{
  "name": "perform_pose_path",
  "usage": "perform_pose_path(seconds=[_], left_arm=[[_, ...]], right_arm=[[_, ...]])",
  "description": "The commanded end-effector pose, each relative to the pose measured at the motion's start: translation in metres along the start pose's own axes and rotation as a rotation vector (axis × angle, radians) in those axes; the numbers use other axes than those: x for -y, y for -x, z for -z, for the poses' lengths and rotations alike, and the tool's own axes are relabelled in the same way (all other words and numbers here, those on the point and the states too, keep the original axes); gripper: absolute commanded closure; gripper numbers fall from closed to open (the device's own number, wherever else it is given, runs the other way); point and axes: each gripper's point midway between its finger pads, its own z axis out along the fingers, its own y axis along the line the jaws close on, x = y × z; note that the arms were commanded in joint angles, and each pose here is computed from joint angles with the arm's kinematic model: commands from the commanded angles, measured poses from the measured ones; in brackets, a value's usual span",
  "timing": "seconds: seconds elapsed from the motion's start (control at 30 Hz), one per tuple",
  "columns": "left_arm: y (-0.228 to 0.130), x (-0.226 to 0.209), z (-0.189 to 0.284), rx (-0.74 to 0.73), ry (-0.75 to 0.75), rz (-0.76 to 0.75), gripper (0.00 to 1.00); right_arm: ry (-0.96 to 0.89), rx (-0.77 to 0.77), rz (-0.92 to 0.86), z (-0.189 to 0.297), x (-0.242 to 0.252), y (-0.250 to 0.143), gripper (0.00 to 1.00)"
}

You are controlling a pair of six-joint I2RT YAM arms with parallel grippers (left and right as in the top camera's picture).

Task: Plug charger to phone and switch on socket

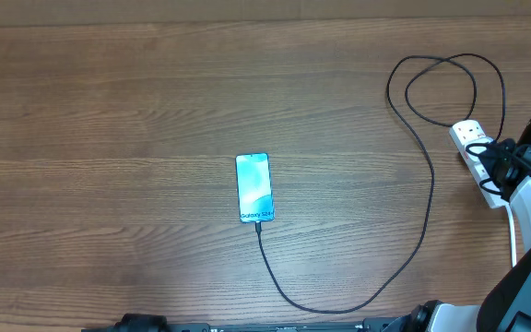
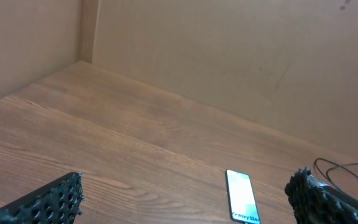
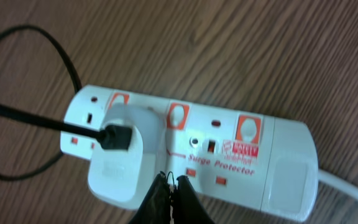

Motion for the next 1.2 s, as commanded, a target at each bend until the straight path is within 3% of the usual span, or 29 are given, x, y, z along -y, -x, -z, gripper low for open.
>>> perform_pose_path(seconds=[0.0,0.3,0.93,1.17], left_arm=[[0.001,-0.005,0.000,0.019,0.020,0.016,0.00],[0.002,-0.018,-0.008,0.029,0.109,0.011,0.00],[0.000,-0.018,-0.010,0.023,0.112,0.009,0.00],[0.000,-0.018,-0.010,0.023,0.112,0.008,0.00]], right_arm=[[-0.030,0.091,0.022,0.004,0.001,0.025,0.96],[-0.066,0.177,0.109,-0.003,0.003,0.043,0.96],[-0.088,0.101,0.200,-0.065,0.007,0.019,0.96],[-0.039,0.100,0.199,-0.067,-0.002,0.019,0.96]])
